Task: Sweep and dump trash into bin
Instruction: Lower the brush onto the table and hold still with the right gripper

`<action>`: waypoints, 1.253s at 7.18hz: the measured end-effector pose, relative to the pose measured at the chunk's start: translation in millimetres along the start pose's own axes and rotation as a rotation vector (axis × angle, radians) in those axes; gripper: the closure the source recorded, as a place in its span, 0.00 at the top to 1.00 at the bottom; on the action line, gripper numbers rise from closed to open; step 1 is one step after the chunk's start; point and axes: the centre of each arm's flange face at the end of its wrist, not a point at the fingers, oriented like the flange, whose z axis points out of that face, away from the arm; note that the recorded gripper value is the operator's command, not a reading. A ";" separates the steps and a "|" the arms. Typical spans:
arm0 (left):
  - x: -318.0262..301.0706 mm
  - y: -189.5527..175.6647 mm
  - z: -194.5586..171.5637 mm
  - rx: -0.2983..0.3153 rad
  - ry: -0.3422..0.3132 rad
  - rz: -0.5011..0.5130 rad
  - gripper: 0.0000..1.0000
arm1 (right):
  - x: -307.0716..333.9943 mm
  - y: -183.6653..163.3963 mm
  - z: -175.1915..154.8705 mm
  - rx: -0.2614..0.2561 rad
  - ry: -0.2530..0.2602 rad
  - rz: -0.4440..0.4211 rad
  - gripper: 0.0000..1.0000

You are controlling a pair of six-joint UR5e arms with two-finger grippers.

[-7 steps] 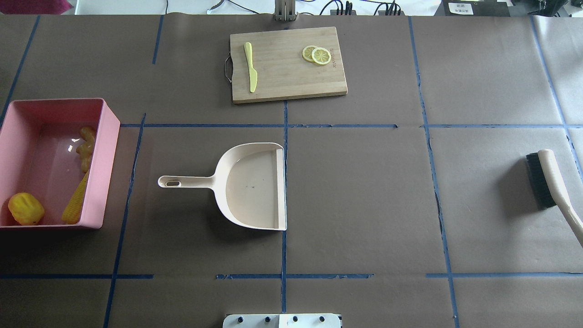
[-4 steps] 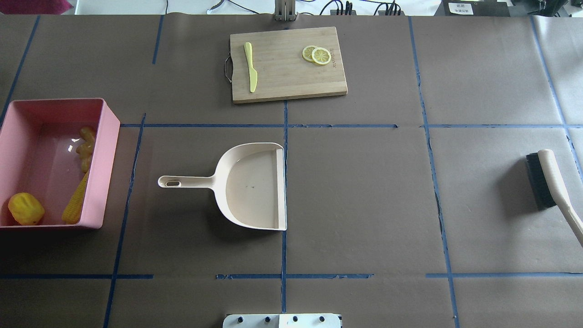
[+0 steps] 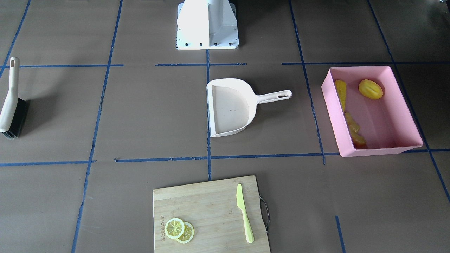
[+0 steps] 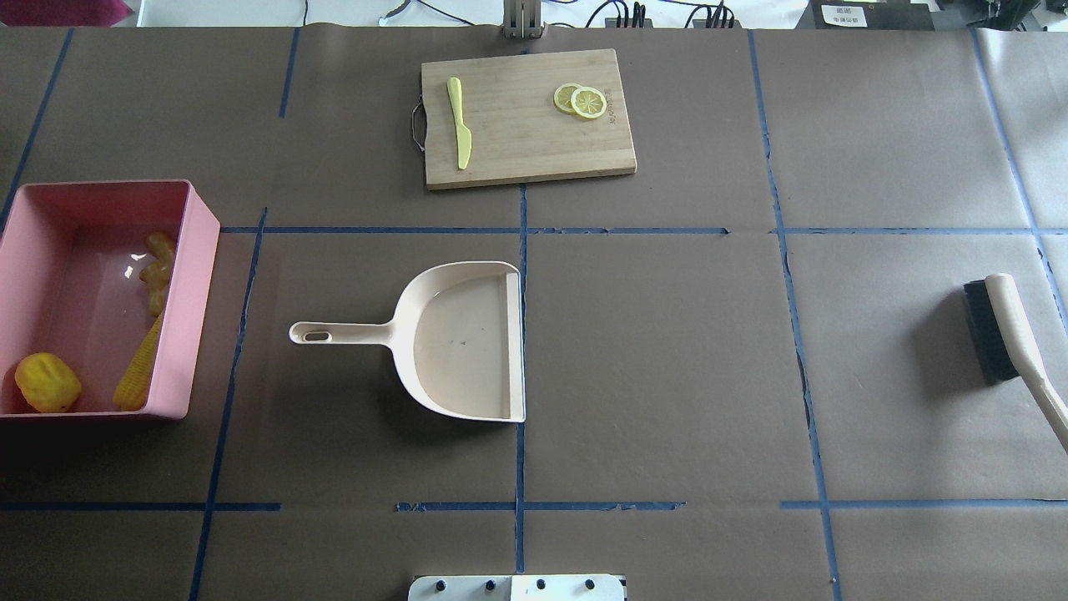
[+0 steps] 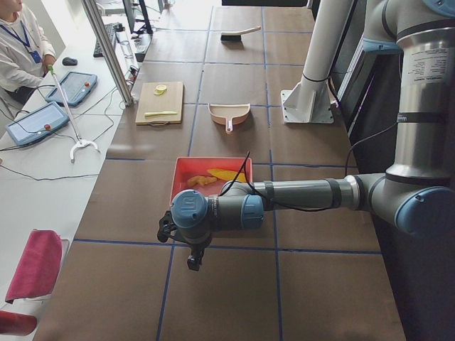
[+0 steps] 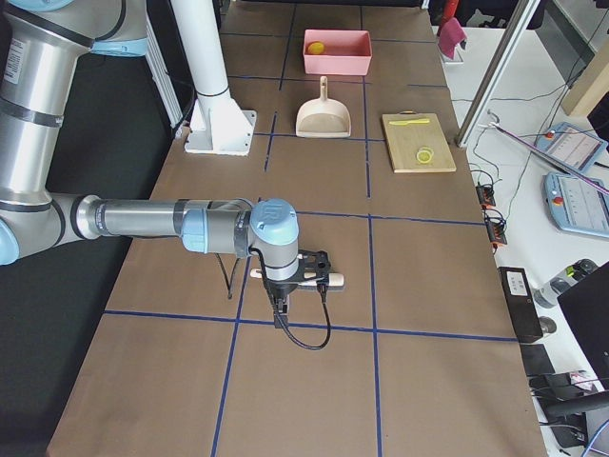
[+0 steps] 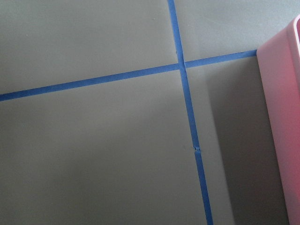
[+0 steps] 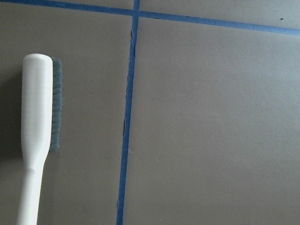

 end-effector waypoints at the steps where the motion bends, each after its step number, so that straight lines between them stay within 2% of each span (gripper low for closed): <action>1: 0.6 -0.8 -0.7 0.001 0.000 0.002 1.00 | 4.0 -10.0 3.9 -0.002 -0.002 0.002 1.00; 5: -2.9 3.0 2.9 -0.007 -0.002 -0.009 1.00 | 4.8 -21.2 17.5 -0.023 -0.036 0.002 1.00; 9: -3.8 5.3 4.3 -0.010 -0.002 -0.013 1.00 | 1.6 -21.8 20.2 -0.029 -0.047 -0.004 1.00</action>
